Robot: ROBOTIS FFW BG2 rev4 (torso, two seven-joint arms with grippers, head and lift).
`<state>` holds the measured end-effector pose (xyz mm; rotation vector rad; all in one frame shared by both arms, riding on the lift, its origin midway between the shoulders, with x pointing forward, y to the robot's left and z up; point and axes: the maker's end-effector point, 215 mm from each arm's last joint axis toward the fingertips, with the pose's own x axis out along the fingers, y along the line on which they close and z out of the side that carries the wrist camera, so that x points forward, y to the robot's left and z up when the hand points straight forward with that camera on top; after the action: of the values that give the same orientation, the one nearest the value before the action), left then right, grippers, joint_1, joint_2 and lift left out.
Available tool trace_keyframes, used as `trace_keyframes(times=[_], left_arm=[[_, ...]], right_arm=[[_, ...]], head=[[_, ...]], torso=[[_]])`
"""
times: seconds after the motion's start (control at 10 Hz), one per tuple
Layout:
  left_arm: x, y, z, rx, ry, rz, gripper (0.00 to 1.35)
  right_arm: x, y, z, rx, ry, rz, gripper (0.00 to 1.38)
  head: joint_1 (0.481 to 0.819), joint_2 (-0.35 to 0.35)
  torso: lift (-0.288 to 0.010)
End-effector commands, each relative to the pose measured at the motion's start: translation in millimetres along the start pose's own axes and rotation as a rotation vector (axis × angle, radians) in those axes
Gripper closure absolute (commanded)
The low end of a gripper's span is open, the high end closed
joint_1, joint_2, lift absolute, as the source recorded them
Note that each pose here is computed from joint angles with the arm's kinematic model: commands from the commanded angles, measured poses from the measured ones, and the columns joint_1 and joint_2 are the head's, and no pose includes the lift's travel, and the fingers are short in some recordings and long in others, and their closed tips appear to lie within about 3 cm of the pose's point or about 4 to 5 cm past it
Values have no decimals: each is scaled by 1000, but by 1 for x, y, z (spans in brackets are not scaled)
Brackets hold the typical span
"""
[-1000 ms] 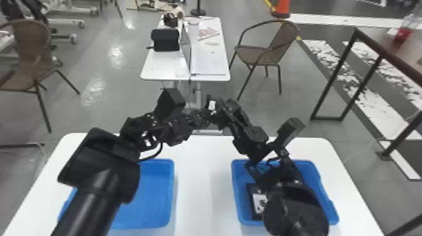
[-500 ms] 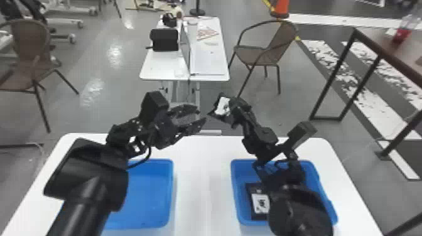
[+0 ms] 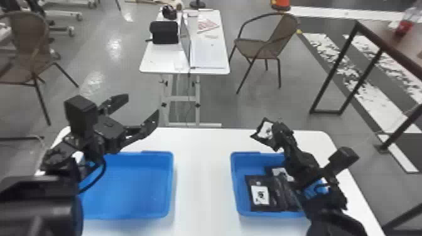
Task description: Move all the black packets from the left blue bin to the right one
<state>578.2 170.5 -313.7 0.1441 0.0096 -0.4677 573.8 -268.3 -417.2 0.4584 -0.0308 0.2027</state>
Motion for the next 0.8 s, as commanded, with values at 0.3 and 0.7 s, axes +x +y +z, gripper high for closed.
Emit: trace_keyframes(times=[0.3, 0.7], left_arm=[[-58, 34, 11, -159, -107, 147, -2], [-77, 49, 19, -147, -153, 190, 50]], right_arm=[[-55, -43, -77, 41, 147, -115, 1253], [-86, -67, -42, -133, 61, -284, 87]], head=[[695, -72], [695, -71]], torso=[[0], [0]])
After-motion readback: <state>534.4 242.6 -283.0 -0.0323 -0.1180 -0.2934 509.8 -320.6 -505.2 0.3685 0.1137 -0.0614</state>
